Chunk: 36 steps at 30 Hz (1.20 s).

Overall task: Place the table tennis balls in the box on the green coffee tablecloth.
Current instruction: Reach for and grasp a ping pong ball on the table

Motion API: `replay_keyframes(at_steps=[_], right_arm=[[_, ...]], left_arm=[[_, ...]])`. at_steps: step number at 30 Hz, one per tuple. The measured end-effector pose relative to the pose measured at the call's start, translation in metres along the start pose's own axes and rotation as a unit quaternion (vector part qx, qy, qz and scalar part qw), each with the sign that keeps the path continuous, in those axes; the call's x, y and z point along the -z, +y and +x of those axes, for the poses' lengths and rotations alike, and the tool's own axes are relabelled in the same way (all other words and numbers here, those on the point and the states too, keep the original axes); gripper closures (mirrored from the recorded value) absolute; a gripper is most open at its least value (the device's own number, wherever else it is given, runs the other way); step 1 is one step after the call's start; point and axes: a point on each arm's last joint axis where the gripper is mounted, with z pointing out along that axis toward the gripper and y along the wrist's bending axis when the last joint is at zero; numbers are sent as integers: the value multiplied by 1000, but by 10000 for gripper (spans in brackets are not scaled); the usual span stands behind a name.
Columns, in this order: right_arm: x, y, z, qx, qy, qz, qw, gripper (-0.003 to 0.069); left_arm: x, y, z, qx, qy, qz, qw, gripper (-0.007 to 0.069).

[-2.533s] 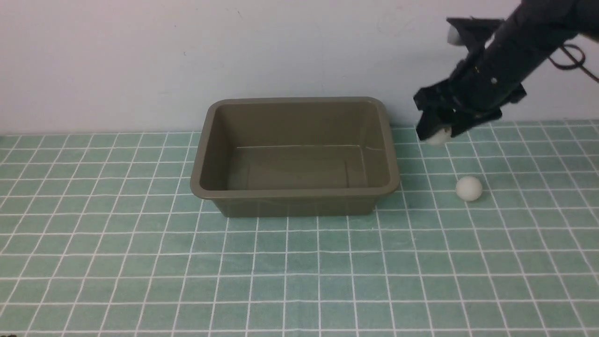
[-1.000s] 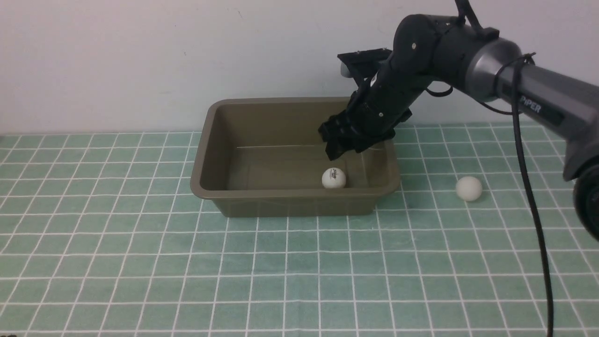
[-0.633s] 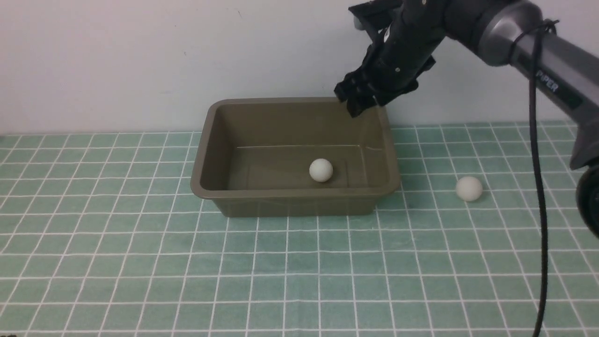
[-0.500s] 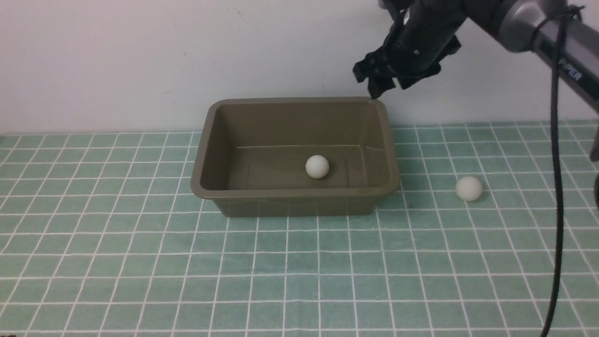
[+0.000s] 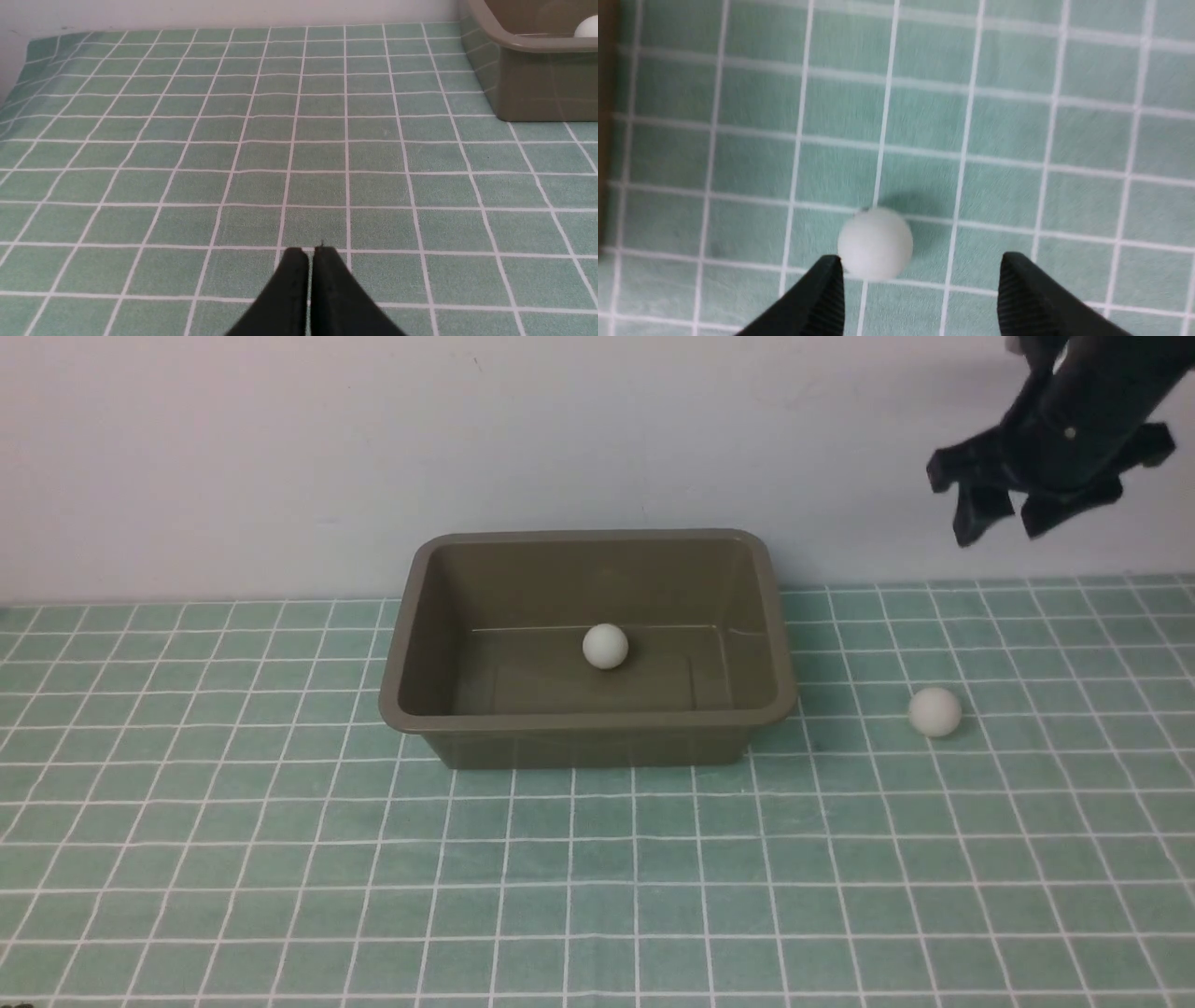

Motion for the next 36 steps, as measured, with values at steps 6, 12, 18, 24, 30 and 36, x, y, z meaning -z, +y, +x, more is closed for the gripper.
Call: replay_keyframes(at_steps=[6,12,18,24,30,36], right_arm=[[-36,5,5,0,37,-26,999,254],[-62,8,8,3,64,-40,997,254],[-71,8,9,4,72,-40,997,254],[-94,10,13,0,94,-46,995,254],[-105,13,15,-8,103,-59,993,254],[-111,13,17,-9,109,-60,992,260]], left_arm=[[0,0,0,0,0,0,1000,629],[0,0,0,0,0,0,1000,629],[0,0,0,0,0,0,1000,629],[0,0,0,0,0,0,1000,629],[0,0,0,0,0,0,1000,629],[0,0,0,0,0,0,1000,629]])
